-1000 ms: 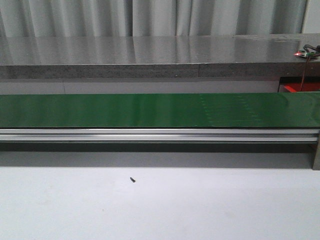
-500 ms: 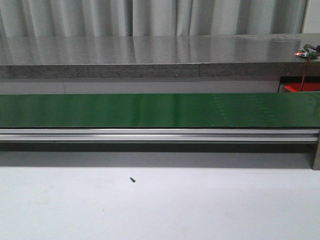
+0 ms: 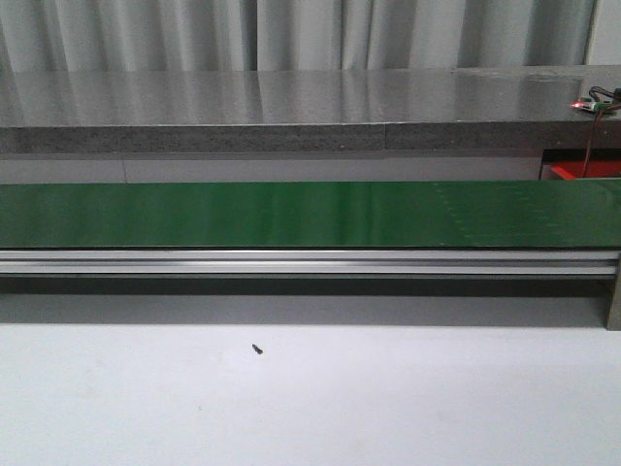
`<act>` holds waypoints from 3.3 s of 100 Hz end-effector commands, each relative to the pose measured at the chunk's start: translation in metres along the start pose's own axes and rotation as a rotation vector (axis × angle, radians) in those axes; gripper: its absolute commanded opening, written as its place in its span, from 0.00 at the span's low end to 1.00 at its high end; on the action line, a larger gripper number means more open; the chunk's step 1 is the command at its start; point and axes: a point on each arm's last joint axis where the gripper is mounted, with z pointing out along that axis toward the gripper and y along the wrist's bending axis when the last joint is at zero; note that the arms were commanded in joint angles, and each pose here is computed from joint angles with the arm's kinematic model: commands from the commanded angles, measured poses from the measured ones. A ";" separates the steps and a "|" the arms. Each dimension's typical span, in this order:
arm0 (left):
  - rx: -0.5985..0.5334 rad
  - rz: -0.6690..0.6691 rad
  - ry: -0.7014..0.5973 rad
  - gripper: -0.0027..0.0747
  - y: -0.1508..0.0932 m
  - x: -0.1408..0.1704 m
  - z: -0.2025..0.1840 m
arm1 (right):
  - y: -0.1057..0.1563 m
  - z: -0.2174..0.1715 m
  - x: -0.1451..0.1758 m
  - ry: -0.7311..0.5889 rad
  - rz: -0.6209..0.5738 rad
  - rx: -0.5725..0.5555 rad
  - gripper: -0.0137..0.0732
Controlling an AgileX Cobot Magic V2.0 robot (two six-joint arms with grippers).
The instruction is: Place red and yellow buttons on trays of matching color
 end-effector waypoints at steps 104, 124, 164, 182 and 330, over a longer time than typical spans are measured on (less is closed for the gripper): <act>0.001 -0.012 -0.096 0.01 -0.001 -0.014 -0.005 | 0.103 -0.173 0.037 -0.213 -0.284 -0.156 0.08; 0.001 -0.012 -0.096 0.01 -0.001 -0.014 -0.005 | 0.100 -0.191 0.073 -0.262 -0.309 -0.173 0.08; 0.001 -0.012 -0.096 0.01 -0.001 -0.014 -0.005 | 0.071 -0.219 0.144 -0.424 -0.298 -0.186 0.08; 0.001 -0.012 -0.096 0.01 -0.001 -0.014 -0.005 | 0.060 -0.232 0.171 -0.479 -0.296 -0.193 0.08; 0.060 0.011 -0.119 0.01 -0.007 -0.016 -0.004 | 0.038 -0.261 0.224 -0.719 -0.278 -0.230 0.08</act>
